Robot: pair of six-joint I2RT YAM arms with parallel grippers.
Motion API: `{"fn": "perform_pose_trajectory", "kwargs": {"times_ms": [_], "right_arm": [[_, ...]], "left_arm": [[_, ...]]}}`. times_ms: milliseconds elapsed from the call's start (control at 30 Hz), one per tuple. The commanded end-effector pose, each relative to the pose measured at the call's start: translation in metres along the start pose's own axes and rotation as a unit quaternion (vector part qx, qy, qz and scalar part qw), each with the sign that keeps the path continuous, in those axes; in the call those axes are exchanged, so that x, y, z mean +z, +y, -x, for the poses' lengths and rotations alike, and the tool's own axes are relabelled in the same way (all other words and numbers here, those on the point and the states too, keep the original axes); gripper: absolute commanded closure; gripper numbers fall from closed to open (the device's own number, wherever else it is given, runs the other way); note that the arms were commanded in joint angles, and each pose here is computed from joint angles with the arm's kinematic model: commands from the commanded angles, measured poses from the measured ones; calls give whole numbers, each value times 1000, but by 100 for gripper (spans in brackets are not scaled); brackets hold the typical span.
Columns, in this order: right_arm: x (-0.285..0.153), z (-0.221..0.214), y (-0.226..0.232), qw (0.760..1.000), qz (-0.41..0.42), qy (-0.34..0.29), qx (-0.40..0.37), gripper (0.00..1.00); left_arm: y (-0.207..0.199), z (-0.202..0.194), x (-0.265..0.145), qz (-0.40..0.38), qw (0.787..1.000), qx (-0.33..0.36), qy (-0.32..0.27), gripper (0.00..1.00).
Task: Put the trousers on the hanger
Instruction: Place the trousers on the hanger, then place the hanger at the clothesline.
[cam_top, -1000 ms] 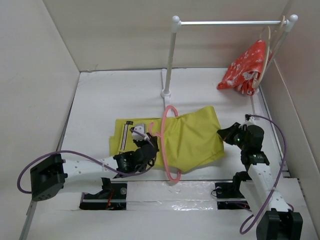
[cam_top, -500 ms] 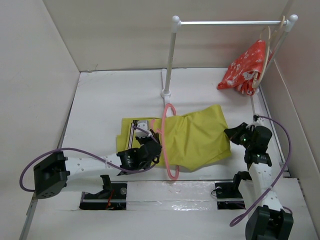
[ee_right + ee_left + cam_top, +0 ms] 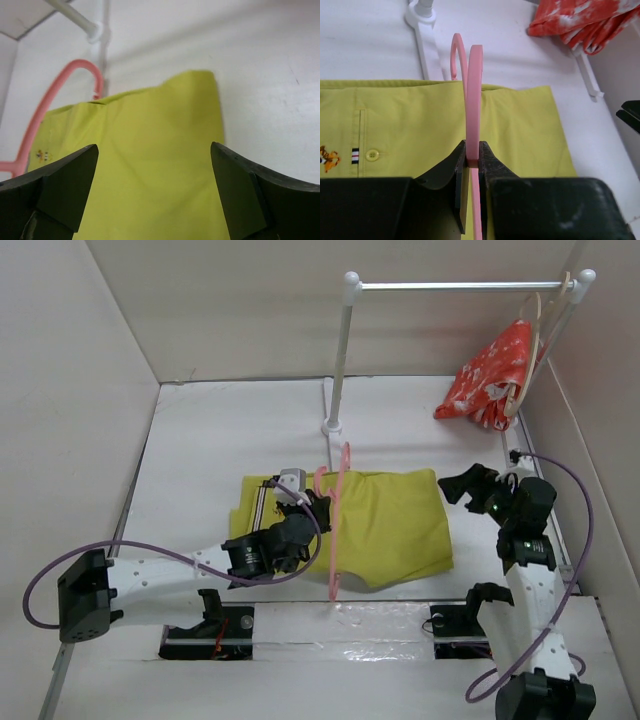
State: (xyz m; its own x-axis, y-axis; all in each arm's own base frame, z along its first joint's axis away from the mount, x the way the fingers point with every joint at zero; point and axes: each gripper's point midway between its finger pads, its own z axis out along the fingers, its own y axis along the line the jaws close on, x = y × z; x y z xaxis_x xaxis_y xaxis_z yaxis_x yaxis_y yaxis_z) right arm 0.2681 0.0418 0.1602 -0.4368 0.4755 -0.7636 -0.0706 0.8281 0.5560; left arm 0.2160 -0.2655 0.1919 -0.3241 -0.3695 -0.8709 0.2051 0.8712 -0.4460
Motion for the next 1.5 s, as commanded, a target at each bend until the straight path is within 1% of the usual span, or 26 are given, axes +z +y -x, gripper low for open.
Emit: {"fn": "perform_pose_trajectory", "kwargs": {"times_ms": [0,67,100,133,167,200,233,267,333,367,400,433,467,500,567,600,667,700,800,1033,1167,1200,1267,1300,1400,1467], "right_arm": [[-20,33,55,996,63,-30,-64,0],[-28,32,81,991,109,-30,-76,0],[-31,27,101,986,147,-24,-69,4],[-36,23,116,981,182,-18,-67,11],[-40,18,128,976,207,-13,-61,27],[-41,11,137,974,224,-3,-34,83],[-44,5,150,970,239,0,-32,91],[-48,4,158,969,246,-1,-29,93],[-53,8,169,970,242,-9,-19,94],[-61,1,184,964,266,4,-19,91],[-70,1,201,958,287,5,-8,78],[-69,7,202,959,282,-5,1,69],[-76,-1,216,952,305,9,8,60],[-75,-5,223,950,310,21,23,47],[-72,-7,232,950,309,19,39,40],[-75,-14,248,941,333,33,51,38],[-72,-22,257,940,332,38,71,37],[-81,-27,272,929,357,45,86,32],[-73,-36,285,932,347,47,95,28],[-68,-51,302,931,347,63,96,28],[-55,-55,296,937,326,55,114,35],[-54,-56,298,936,326,58,120,47],[-60,-50,307,929,344,58,122,57],[-63,-47,311,926,351,59,128,66],[-73,-33,323,913,374,52,154,83],[-83,-21,331,901,396,44,173,87]], "left_arm": [[-53,78,-14,-74,991,-91,-70,100],[-63,95,-17,-84,987,-106,-81,100],[-66,101,-19,-92,985,-116,-85,100],[-69,105,-21,-100,983,-126,-90,100],[-75,113,-23,-112,978,-141,-100,100],[-78,115,-24,-119,977,-143,-100,100],[-83,122,-24,-122,976,-145,-106,100],[-85,125,-24,-120,977,-143,-105,100],[-91,137,-26,-125,974,-148,-115,100],[-94,143,-28,-130,972,-151,-120,100],[-101,155,-30,-135,971,-148,-127,100],[-106,163,-32,-139,969,-155,-132,100],[-108,164,-30,-133,973,-137,-128,100],[-111,169,-30,-129,974,-132,-130,100],[-120,180,-30,-134,973,-131,-137,100],[-124,182,-30,-141,972,-131,-138,100],[-131,185,-28,-142,972,-126,-139,100],[-133,185,-26,-140,973,-122,-139,100],[-142,183,-23,-147,973,-117,-134,100],[-149,176,-19,-157,973,-113,-125,100],[-157,182,-21,-165,972,-109,-123,100],[-158,183,-22,-170,972,-109,-123,100],[-161,187,-23,-172,971,-110,-126,100],[-163,189,-23,-173,971,-102,-129,100],[-173,198,-20,-173,973,-80,-132,100],[-184,204,-20,-181,972,-75,-133,100]]}}
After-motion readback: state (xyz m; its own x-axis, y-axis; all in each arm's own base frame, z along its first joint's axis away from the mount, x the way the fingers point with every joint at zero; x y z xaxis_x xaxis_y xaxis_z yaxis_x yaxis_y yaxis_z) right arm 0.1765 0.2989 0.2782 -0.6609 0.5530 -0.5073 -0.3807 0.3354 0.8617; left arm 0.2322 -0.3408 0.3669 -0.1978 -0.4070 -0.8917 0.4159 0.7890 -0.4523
